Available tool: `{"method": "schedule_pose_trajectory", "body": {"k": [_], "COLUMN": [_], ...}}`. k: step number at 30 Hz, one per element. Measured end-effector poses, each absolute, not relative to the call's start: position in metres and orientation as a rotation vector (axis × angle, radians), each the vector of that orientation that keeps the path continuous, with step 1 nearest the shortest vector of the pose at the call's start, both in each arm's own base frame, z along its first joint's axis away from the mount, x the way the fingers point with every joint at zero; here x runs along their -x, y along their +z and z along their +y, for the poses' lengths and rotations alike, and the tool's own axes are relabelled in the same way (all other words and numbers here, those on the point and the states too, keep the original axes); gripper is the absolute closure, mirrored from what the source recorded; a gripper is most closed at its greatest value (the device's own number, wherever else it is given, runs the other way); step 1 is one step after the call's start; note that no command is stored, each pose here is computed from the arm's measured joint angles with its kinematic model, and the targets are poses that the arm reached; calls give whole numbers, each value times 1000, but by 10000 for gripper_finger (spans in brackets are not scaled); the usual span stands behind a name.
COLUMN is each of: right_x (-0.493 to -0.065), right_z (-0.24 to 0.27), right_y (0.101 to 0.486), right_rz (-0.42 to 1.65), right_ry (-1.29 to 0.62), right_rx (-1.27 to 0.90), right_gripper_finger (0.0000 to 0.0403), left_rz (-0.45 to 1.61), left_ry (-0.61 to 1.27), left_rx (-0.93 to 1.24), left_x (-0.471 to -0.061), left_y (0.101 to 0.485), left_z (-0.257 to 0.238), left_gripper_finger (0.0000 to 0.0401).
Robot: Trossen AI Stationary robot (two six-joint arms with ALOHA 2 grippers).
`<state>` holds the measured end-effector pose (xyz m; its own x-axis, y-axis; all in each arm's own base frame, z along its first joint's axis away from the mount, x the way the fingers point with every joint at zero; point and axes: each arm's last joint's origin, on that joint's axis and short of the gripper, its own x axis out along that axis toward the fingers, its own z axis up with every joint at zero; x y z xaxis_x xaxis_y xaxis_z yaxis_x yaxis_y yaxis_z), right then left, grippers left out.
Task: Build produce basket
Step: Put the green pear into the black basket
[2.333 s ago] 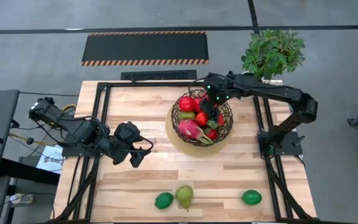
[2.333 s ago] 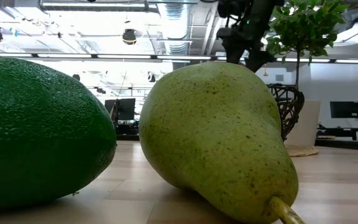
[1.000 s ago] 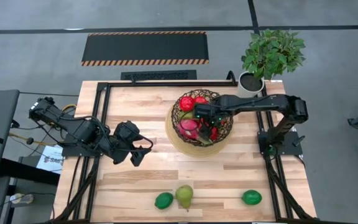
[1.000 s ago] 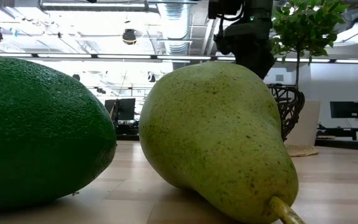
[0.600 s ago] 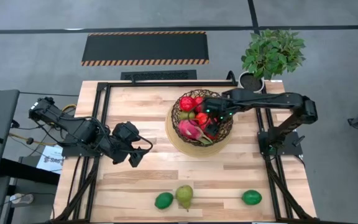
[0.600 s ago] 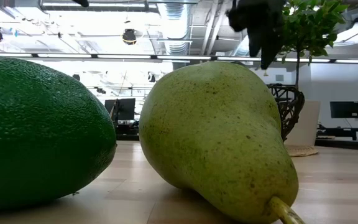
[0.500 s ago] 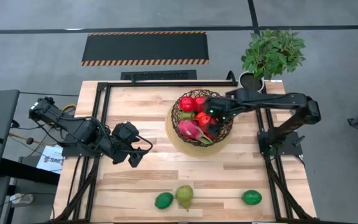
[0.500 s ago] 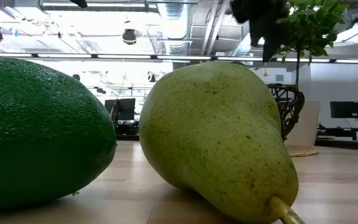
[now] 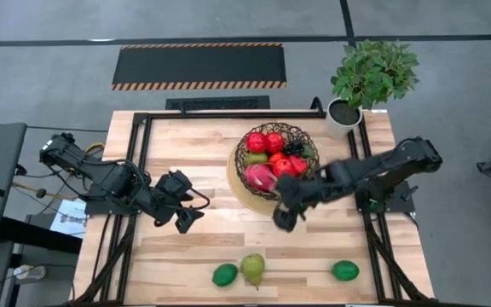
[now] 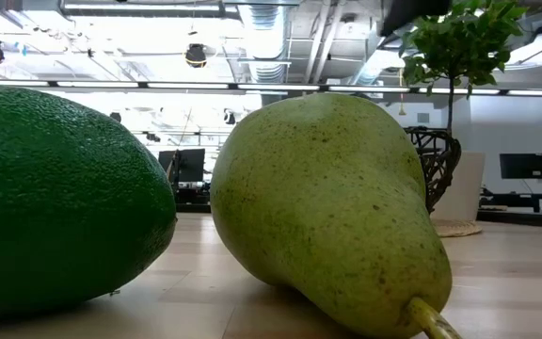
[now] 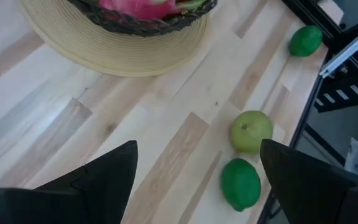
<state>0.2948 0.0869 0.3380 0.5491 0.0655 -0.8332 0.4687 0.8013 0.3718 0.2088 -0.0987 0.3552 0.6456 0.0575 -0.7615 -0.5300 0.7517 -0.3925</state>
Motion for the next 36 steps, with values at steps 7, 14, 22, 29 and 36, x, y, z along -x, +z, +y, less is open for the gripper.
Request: {"method": "schedule_pose_trajectory", "body": {"k": [7, 14, 22, 29, 36], "right_x": [-330, -358, -365, -376, -380], "right_z": [144, 181, 204, 229, 236], "right_y": [308, 248, 204, 195, 186], "right_rz": [858, 933, 998, 994, 1040], "right_ry": [-164, -163, -304, -295, -370], "right_rx": [-586, -568, -739, -777, -803], "right_gripper_finger": [5, 5, 3, 3, 3], "left_rz": [824, 846, 888, 893, 894], "left_ry": [340, 336, 317, 302, 268], "left_rx": [669, 652, 582, 554, 511], "left_x": [-206, -207, -210, -211, -207], "left_y": [355, 351, 343, 342, 342], "left_z": [-105, -112, -118, -120, -127], "left_gripper_finger": [77, 77, 77, 77, 77]}}
